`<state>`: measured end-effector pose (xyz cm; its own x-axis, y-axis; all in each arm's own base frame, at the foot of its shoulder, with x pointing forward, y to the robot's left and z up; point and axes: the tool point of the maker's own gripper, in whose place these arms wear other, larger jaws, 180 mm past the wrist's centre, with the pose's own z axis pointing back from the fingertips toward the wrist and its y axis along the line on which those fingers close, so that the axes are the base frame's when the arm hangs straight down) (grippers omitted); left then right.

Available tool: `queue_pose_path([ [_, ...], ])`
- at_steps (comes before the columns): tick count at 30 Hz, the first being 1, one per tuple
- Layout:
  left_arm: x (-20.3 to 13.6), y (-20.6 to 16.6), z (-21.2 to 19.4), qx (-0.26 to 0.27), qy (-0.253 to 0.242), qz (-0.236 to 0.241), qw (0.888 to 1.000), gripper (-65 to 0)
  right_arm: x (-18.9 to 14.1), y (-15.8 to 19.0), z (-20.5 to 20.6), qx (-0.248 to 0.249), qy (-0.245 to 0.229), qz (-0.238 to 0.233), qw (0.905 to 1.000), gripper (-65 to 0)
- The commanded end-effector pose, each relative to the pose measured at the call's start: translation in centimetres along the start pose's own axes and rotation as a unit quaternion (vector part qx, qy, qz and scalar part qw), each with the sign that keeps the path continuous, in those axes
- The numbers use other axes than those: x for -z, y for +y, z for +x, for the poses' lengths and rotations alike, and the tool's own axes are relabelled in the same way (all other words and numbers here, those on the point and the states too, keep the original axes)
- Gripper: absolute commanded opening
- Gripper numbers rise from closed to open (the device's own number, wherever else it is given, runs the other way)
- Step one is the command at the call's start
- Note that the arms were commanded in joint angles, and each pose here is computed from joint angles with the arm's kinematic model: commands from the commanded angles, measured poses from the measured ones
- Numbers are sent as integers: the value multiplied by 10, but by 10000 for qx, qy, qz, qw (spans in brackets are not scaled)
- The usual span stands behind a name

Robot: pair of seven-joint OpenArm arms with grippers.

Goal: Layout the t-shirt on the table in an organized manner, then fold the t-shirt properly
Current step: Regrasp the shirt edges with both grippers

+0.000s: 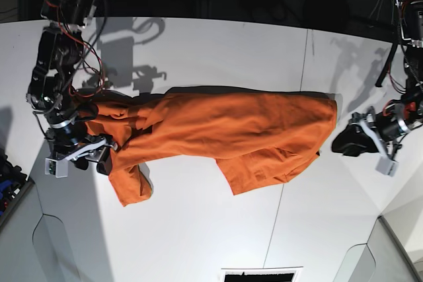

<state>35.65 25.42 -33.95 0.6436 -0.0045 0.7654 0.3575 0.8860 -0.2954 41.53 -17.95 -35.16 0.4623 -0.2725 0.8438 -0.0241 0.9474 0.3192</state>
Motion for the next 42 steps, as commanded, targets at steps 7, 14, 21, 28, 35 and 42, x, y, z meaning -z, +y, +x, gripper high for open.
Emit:
queue_pose_path([
  [7,15,-11,10,799,-62,-4,9968,-310,35,22,-2,352,101,266,9990,-279],
  [14,30,-7,-11,1583,378,318,9862,-310,44,40,-20,173,351,406,9984,-279],
  [21,29,3,-16,1605,506,534,9843,-310,45,47,-23,11,412,468,9981,-279],
  [28,28,11,-20,1458,641,785,9841,-378,45,47,-23,12,411,470,9980,-281],
  [35,28,4,-27,1598,804,544,9824,-650,46,47,-17,15,257,475,9985,-605],
  [42,20,-2,-13,1559,611,336,9853,-650,41,62,-8,-232,106,893,9957,-650],
])
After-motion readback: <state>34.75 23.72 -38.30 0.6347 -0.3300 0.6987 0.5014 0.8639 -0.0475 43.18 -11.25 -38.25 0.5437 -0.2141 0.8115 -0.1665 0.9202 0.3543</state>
